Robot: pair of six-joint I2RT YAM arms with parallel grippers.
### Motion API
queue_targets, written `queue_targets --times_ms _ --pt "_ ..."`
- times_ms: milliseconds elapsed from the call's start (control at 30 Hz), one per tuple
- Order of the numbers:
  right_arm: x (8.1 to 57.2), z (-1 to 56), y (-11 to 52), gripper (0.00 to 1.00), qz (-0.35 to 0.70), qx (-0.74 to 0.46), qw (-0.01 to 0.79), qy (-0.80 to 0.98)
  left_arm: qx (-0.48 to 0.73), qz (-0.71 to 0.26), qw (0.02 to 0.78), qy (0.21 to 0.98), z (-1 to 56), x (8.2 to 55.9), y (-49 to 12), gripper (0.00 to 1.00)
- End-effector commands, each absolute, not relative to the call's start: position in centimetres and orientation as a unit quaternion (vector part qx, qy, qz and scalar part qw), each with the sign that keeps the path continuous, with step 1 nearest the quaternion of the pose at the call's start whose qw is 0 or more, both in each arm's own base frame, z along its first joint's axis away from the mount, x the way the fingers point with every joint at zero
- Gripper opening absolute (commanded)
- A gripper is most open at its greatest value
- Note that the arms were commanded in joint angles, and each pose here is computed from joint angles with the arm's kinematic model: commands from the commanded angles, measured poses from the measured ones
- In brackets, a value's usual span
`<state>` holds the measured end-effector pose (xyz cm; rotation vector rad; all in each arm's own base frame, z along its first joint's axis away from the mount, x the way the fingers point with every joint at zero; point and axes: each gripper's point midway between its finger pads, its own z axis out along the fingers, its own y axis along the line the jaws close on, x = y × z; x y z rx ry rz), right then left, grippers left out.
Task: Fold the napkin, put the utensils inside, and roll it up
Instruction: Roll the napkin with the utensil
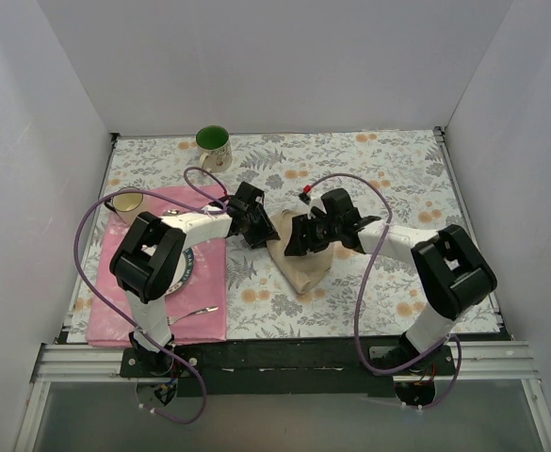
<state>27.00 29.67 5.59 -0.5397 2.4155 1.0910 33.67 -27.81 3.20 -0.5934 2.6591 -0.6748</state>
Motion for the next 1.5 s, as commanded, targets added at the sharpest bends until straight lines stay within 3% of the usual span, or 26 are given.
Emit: queue_targets --times_ms 0,167,467,633,667,767,800,867,1000,1033,1133,1467 --pt "27.6 6.3 27.6 0.74 0.227 -0.305 0.295 0.877 -0.191 -0.206 0.157 0.947 1.9 32.7 -26.6 0.00" --pt "26.6 6.6 29.1 0.85 0.129 -0.368 0.344 0.854 -0.189 -0.211 0.149 0.947 1.7 32.6 -26.9 0.00" --pt "25.9 4.3 31.4 0.82 0.031 -0.399 0.371 0.838 -0.202 -0.226 0.125 0.945 1.0 32.0 -27.1 0.00" --pt "26.0 2.8 31.0 0.67 0.017 -0.388 0.356 0.850 -0.199 -0.228 0.130 0.944 1.4 32.2 -27.0 0.00" --pt "26.0 2.8 31.0 0.62 0.021 -0.387 0.356 0.850 -0.196 -0.228 0.132 0.945 1.5 32.3 -26.9 0.00" --pt "25.7 2.5 31.0 0.33 0.044 -0.389 0.341 0.855 -0.188 -0.230 0.134 0.945 1.8 32.3 -26.7 0.00" --pt "25.8 2.4 30.8 0.31 0.046 -0.387 0.339 0.856 -0.183 -0.230 0.136 0.946 1.9 32.3 -26.8 0.00" --pt "25.6 2.5 31.0 0.30 0.065 -0.389 0.333 0.856 -0.175 -0.232 0.143 0.946 2.4 32.5 -26.8 0.05" --pt "25.8 2.7 31.2 0.21 0.121 -0.375 0.315 0.863 -0.162 -0.240 0.162 0.943 3.8 32.7 -26.7 0.32" --pt "25.8 2.8 31.3 0.20 0.137 -0.372 0.310 0.864 -0.158 -0.242 0.166 0.943 4.0 32.7 -26.7 0.43" --pt "25.4 2.8 32.0 0.17 0.211 -0.361 0.283 0.863 -0.158 -0.249 0.168 0.941 4.7 32.6 -26.8 0.55" --pt "25.0 2.8 33.2 0.13 0.391 -0.303 0.194 0.847 -0.171 -0.264 0.155 0.937 5.0 32.2 -27.4 0.63"
